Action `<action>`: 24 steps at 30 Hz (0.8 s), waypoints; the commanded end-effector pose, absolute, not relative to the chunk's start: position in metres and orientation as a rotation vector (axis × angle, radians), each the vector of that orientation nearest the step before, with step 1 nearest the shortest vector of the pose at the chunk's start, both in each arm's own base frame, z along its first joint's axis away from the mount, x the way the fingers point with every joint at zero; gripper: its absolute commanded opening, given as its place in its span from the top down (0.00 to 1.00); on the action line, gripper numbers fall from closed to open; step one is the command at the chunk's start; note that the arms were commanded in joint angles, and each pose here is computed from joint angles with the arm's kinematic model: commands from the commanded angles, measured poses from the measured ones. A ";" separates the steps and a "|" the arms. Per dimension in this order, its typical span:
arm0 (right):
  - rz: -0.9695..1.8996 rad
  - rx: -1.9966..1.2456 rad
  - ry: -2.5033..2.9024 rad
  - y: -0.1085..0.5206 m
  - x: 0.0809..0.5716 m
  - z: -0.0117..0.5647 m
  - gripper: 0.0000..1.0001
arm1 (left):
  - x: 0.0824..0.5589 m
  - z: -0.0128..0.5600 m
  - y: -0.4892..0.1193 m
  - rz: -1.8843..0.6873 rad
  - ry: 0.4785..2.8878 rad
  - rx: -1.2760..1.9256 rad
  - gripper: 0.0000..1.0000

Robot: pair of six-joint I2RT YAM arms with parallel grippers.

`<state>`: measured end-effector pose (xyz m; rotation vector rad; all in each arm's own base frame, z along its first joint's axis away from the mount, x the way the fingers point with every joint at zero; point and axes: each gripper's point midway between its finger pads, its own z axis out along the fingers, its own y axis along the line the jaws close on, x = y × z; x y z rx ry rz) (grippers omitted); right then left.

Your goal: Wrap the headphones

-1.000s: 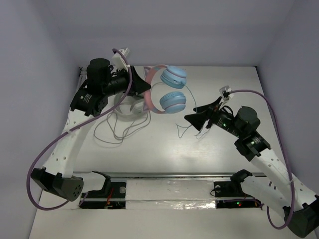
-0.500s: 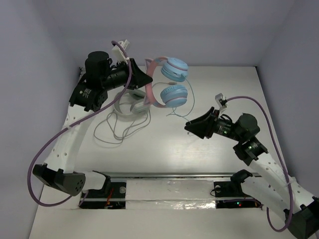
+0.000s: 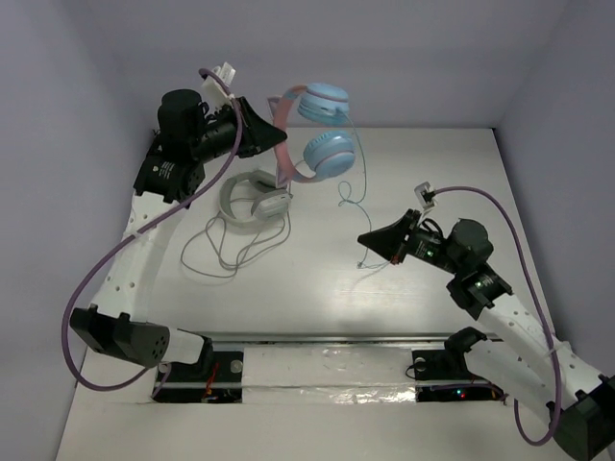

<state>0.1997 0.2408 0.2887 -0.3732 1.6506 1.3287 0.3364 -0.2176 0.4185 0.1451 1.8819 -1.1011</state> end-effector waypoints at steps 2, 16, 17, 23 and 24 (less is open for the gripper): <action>1.206 -0.198 1.785 0.228 0.221 0.248 1.00 | 0.369 0.474 -0.204 -1.179 1.689 0.004 1.00; 0.848 0.238 1.950 0.162 0.236 0.188 1.00 | 0.453 0.464 -0.098 -0.987 1.630 -0.346 1.00; 0.843 0.245 1.967 0.162 0.235 0.183 1.00 | 0.457 0.466 -0.091 -0.983 1.625 -0.362 1.00; 0.832 0.319 1.970 0.154 0.233 0.174 1.00 | 0.464 0.498 -0.071 -0.970 1.574 -0.365 1.00; 0.828 0.322 1.968 0.153 0.232 0.175 1.00 | 0.465 0.498 -0.071 -0.971 1.574 -0.366 1.00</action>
